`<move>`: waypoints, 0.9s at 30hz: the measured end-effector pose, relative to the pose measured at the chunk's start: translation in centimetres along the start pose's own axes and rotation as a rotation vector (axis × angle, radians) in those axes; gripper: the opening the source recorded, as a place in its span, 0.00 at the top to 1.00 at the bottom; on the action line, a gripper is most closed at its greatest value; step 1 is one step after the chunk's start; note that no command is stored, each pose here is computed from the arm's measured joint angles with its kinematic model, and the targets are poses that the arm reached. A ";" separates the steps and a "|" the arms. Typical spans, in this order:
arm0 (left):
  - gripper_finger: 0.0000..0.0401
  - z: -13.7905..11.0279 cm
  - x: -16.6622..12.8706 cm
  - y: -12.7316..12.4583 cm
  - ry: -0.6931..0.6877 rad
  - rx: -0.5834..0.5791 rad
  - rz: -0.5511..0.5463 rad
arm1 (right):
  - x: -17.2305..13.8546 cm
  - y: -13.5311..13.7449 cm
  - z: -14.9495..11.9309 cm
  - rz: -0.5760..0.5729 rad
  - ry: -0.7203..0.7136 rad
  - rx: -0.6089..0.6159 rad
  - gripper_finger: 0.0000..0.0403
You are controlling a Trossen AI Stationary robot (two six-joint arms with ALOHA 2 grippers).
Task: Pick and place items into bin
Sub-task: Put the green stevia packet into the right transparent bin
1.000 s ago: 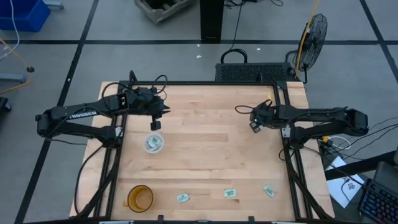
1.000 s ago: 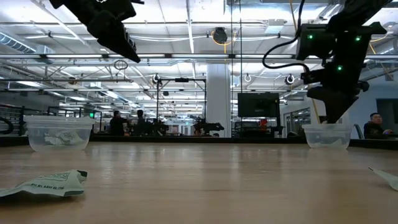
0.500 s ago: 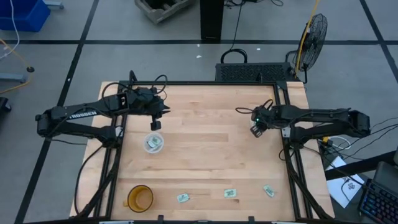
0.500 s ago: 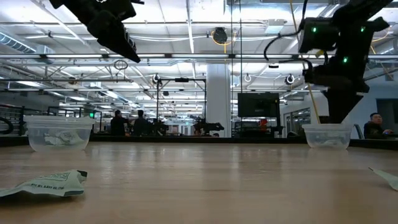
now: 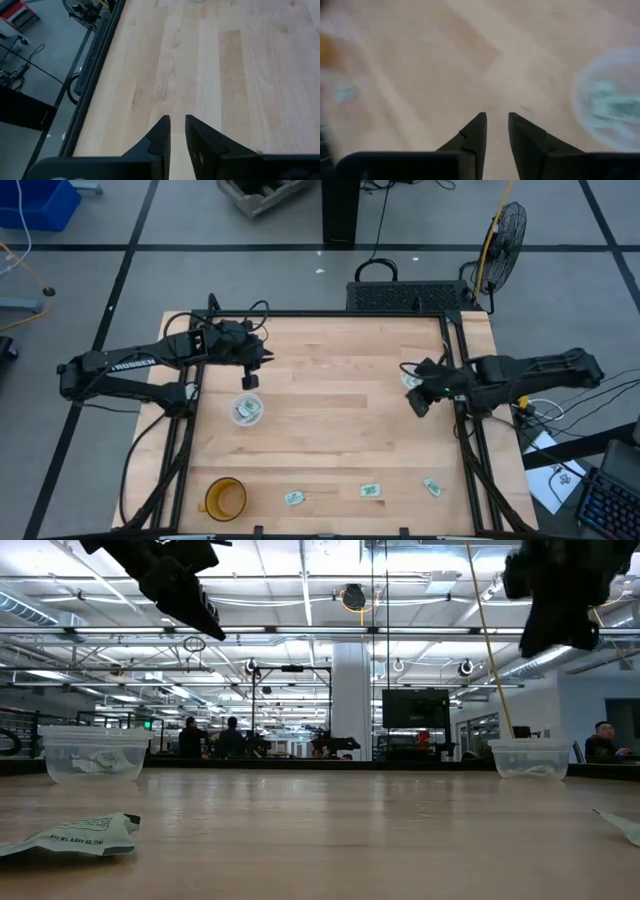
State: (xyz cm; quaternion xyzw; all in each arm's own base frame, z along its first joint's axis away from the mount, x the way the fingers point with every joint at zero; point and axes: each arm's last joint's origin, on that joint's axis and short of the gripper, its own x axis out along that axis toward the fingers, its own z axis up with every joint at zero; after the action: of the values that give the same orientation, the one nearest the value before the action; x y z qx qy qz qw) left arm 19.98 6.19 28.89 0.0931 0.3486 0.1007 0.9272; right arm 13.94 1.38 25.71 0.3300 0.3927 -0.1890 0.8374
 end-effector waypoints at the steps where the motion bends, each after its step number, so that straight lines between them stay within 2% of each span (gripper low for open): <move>1: 0.84 0.0 0.0 0.0 0.000 -0.004 0.000 | -0.2 0.6 -0.1 0.059 -0.017 -0.019 0.84; 4: 0.84 0.0 0.0 0.0 0.001 -0.039 -0.001 | -0.2 2.8 -0.7 0.234 -0.060 -0.107 0.86; 8: 0.84 -0.1 0.0 0.0 0.007 -0.045 -0.003 | 1.0 5.0 -2.7 0.432 -0.095 -0.271 0.87; 11: 0.84 -0.1 0.0 0.0 0.007 -0.028 -0.002 | 2.3 5.7 -4.4 0.529 -0.119 -0.375 0.88; 14: 0.84 -0.1 0.0 0.0 0.007 -0.018 -0.002 | 3.5 5.5 -5.8 0.579 -0.139 -0.449 0.88; 20: 0.84 -0.1 0.0 0.0 0.007 -0.041 -0.002 | 6.1 4.1 -7.8 0.727 -0.224 -0.347 0.88; 24: 0.84 -0.1 0.0 0.0 0.007 -0.048 -0.002 | 7.7 1.8 -8.2 0.730 -0.359 -0.265 0.88; 27: 0.84 -0.1 0.0 0.0 0.007 -0.049 -0.002 | 8.1 0.8 -8.1 0.714 -0.410 -0.210 0.88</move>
State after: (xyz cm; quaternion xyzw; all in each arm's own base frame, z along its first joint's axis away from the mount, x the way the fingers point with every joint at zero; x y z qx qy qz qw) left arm 19.93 6.17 28.84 0.0698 0.3493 0.1085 0.9281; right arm 15.14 7.14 15.89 0.3136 0.0965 0.0922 0.9401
